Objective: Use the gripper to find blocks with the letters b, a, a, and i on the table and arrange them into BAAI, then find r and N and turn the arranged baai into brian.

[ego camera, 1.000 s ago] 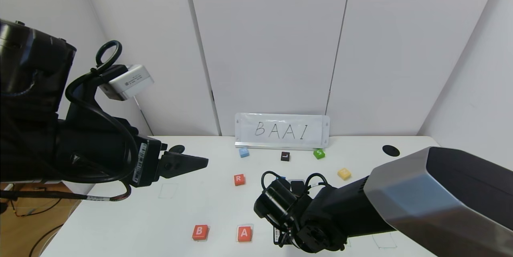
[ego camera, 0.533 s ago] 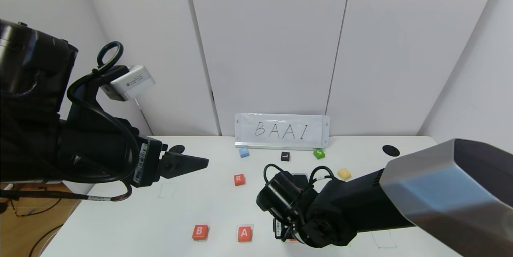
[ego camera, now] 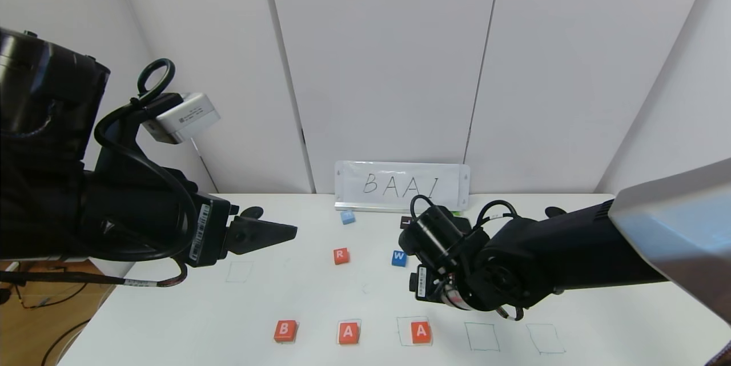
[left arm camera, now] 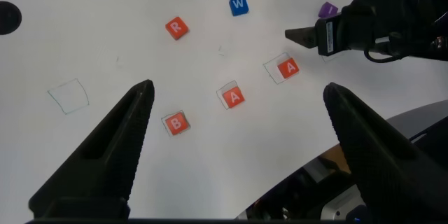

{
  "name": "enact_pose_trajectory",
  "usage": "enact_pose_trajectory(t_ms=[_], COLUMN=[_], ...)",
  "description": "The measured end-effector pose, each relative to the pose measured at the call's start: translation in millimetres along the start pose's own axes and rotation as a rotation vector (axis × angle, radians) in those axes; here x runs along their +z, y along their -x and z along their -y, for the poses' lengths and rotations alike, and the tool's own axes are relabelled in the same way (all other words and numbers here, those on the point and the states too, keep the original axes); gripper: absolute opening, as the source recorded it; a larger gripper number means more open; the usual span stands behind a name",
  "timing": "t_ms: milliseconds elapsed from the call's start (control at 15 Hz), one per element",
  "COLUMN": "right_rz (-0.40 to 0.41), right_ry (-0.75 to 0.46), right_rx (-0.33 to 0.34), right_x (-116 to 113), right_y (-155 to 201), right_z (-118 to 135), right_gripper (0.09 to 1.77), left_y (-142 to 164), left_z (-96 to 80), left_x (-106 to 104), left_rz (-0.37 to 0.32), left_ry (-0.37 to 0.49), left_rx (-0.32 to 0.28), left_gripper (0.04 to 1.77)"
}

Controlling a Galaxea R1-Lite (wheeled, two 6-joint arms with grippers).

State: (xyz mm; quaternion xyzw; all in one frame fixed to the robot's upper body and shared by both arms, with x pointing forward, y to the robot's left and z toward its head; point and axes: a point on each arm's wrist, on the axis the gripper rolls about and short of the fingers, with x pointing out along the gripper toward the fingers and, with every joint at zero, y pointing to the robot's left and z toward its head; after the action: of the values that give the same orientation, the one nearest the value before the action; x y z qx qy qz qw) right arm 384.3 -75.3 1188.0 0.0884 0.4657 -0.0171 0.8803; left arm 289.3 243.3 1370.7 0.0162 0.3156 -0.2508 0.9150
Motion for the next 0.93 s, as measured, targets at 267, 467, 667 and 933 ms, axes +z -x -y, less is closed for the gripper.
enact_pose_trajectory(t_ms=[267,467,667,933], right_rz=[0.014,-0.074,-0.165,-0.194], right_ry=[-0.025,0.110,0.252,0.375], right_rx=[-0.046,-0.025,0.062,0.115], right_x=[6,9,25,45], right_y=[2,8,12,6], right_z=[11,32,70,108], right_gripper=[1.65,1.67,1.68,1.69], left_y=[3,5,7,5], left_z=[0.4,0.8,0.9,1.0], left_x=[0,0,0,-2], left_rz=[0.010,0.015,0.018,0.011], left_ry=[-0.003,-0.004,-0.008,-0.029], left_rx=[-0.001,-0.001,-0.001,-0.002], left_gripper=[1.72,1.72,1.72,1.72])
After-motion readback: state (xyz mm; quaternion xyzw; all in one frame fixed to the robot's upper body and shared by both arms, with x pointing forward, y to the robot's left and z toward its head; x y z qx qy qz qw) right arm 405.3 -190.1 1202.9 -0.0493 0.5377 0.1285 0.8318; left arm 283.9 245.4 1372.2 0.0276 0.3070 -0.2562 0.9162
